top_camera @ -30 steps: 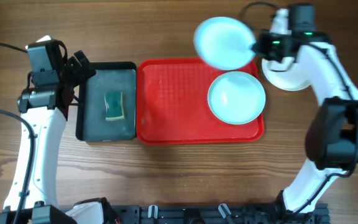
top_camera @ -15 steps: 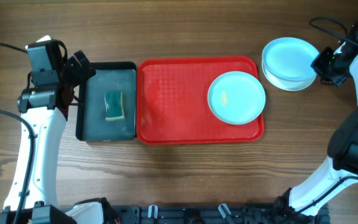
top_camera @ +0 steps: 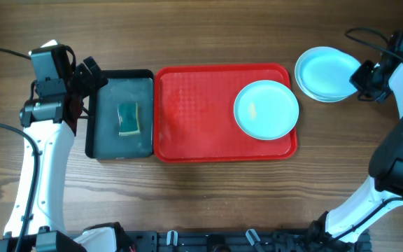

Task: Clean dirty plates on tray and stack at the side
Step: 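Place the light-blue plate onto the white plate at the right, then move right gripper to the remaining light-blue plate and grip its rim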

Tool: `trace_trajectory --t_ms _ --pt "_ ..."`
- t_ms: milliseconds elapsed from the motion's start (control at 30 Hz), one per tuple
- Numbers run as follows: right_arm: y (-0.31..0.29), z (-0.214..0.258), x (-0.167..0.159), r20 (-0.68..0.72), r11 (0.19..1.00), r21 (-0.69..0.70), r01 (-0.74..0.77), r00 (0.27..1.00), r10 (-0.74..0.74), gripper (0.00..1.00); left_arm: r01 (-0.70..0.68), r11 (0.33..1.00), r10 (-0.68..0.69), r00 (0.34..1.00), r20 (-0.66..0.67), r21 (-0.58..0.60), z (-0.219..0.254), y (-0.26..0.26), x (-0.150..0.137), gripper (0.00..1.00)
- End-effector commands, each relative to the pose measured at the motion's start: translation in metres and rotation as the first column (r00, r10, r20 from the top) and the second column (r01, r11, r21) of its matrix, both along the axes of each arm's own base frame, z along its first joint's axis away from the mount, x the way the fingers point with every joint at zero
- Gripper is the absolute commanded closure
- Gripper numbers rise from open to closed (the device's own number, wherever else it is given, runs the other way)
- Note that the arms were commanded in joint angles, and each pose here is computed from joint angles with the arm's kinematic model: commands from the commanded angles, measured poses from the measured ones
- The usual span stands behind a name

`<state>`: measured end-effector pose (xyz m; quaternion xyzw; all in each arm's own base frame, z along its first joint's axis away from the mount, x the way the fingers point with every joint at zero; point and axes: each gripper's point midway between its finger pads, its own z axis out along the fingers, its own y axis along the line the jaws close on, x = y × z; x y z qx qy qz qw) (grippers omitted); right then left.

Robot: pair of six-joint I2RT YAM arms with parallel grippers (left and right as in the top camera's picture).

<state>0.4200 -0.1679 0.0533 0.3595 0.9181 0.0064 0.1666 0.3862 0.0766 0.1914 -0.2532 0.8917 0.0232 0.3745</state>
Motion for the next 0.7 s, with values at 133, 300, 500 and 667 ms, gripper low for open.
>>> trace_trajectory --t_ms 133,300,500,667 --pt "0.009 -0.005 0.003 0.002 0.999 0.032 -0.031 1.000 0.031 0.70 -0.014 1.000 0.014 1.000 0.008 -0.001 0.002 0.002 0.001 0.00" --pt "0.016 0.060 0.007 0.074 0.988 -0.020 -0.154 0.985 0.155 0.46 -0.014 1.000 0.014 1.000 0.008 -0.001 0.002 0.002 0.001 0.00" --pt "0.108 0.122 -0.033 0.105 0.910 0.147 -0.388 0.921 0.375 0.33 -0.014 1.000 0.014 1.000 0.008 -0.001 0.002 0.002 0.001 0.00" --pt "0.159 0.081 -0.065 -0.087 0.852 0.161 -0.498 0.853 0.515 0.41 -0.014 1.000 0.014 1.000 0.008 -0.001 0.002 0.002 0.001 0.00"
